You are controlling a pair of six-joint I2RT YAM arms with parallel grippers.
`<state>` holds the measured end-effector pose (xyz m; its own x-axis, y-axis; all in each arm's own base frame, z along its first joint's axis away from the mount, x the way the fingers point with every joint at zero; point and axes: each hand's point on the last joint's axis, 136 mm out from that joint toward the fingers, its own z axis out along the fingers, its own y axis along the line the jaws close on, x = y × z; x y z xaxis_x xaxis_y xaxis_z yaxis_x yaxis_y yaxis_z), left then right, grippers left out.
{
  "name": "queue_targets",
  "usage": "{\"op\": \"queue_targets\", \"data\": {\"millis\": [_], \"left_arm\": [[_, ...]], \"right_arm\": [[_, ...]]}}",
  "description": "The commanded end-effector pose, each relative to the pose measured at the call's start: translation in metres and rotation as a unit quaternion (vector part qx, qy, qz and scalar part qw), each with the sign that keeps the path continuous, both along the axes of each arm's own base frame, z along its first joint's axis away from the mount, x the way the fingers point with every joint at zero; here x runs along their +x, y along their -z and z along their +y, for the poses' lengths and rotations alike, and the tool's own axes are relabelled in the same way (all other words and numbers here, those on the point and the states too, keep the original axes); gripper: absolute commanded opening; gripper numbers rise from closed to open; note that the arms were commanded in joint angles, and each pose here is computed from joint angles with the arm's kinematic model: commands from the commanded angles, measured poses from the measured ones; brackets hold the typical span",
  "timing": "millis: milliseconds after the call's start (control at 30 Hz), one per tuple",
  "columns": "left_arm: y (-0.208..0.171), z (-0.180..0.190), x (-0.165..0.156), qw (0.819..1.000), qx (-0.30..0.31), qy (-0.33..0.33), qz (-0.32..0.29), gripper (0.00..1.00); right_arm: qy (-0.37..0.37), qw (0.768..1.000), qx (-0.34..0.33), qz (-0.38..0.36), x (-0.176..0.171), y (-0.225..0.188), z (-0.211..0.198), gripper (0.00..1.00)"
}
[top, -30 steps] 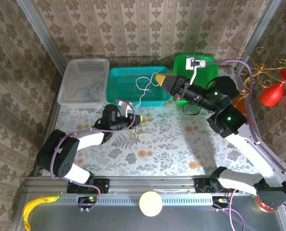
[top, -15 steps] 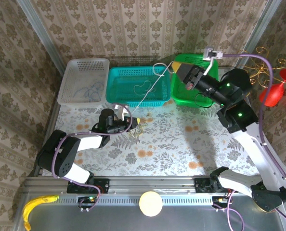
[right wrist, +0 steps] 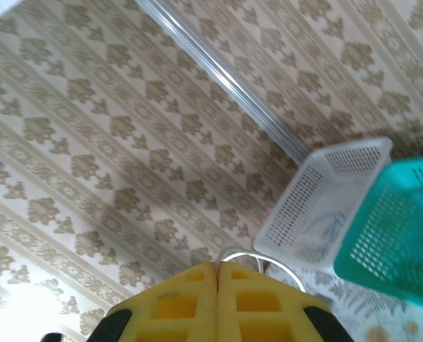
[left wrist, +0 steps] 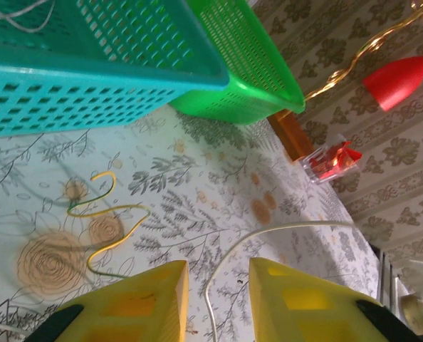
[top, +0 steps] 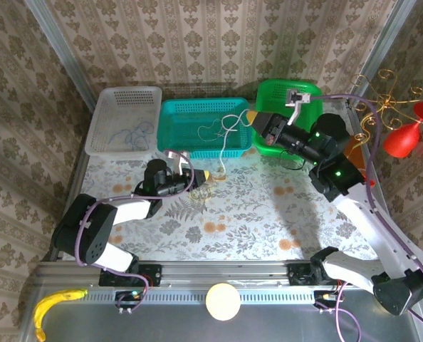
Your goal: Untangle the cables
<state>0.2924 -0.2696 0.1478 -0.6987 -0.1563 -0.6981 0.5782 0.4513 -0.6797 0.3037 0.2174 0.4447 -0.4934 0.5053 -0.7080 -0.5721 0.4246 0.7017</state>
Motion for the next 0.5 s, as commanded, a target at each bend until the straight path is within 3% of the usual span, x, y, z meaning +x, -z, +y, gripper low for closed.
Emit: {"op": "queue_targets", "data": {"millis": [0,167,467], "left_arm": [[-0.026,0.000,0.005,1.000,-0.013,0.000,-0.022,0.24],[-0.021,-0.001,0.007,1.000,-0.008,0.001,-0.018,0.24],[-0.019,-0.022,-0.002,0.999,0.008,0.039,-0.030,0.55]], "right_arm": [[-0.012,0.999,0.023,-0.036,-0.008,-0.026,0.002,0.00],[-0.032,0.997,0.019,-0.064,-0.013,-0.057,0.008,0.00],[-0.058,0.994,0.025,-0.089,-0.020,-0.088,0.025,0.00]]}}
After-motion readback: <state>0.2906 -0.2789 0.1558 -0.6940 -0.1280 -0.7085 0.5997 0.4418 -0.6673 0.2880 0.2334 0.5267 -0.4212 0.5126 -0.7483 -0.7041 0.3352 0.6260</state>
